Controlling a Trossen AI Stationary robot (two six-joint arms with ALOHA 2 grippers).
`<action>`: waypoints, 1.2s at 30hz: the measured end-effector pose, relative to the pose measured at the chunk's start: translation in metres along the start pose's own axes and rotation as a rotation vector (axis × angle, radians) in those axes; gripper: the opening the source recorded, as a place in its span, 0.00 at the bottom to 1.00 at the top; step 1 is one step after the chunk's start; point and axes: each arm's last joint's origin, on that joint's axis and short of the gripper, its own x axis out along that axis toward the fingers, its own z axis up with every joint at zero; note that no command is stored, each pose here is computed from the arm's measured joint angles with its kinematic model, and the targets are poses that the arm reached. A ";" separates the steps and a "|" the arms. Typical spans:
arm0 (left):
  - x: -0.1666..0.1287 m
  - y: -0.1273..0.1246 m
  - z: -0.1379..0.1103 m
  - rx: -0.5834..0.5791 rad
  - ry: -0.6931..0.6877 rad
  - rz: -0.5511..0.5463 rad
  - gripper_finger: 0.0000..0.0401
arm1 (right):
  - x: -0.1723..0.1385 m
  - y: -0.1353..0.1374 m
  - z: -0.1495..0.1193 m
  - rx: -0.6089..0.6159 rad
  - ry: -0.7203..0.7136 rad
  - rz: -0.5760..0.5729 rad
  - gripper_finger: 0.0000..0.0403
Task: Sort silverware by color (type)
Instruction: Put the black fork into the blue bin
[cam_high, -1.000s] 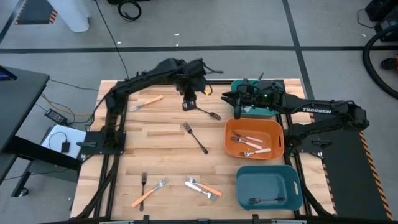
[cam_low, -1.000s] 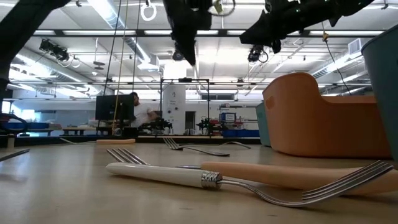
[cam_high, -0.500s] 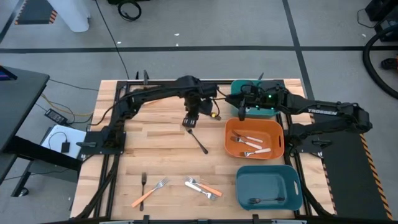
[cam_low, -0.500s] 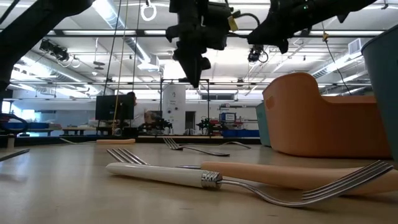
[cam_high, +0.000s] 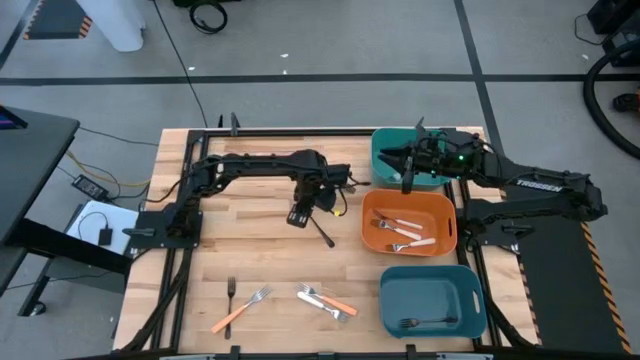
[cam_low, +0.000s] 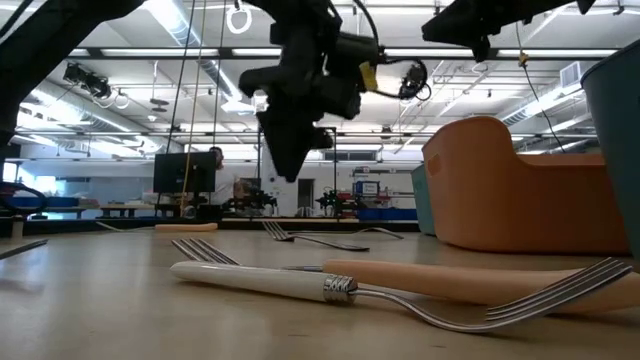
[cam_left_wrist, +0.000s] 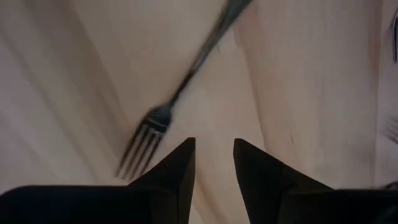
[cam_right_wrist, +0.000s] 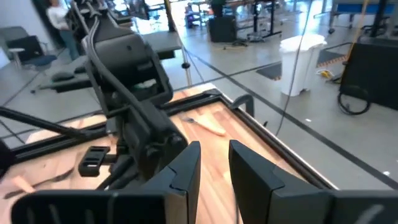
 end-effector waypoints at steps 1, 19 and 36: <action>0.005 0.001 -0.001 -0.011 0.004 -0.002 0.30 | 0.000 0.000 0.000 -0.001 0.000 -0.012 0.23; 0.045 -0.002 0.017 0.230 -0.109 0.169 0.30 | 0.010 0.003 -0.009 0.031 0.072 -0.035 0.23; 0.068 -0.001 0.019 0.226 -0.058 0.122 0.30 | 0.009 0.002 -0.015 0.024 0.131 -0.044 0.23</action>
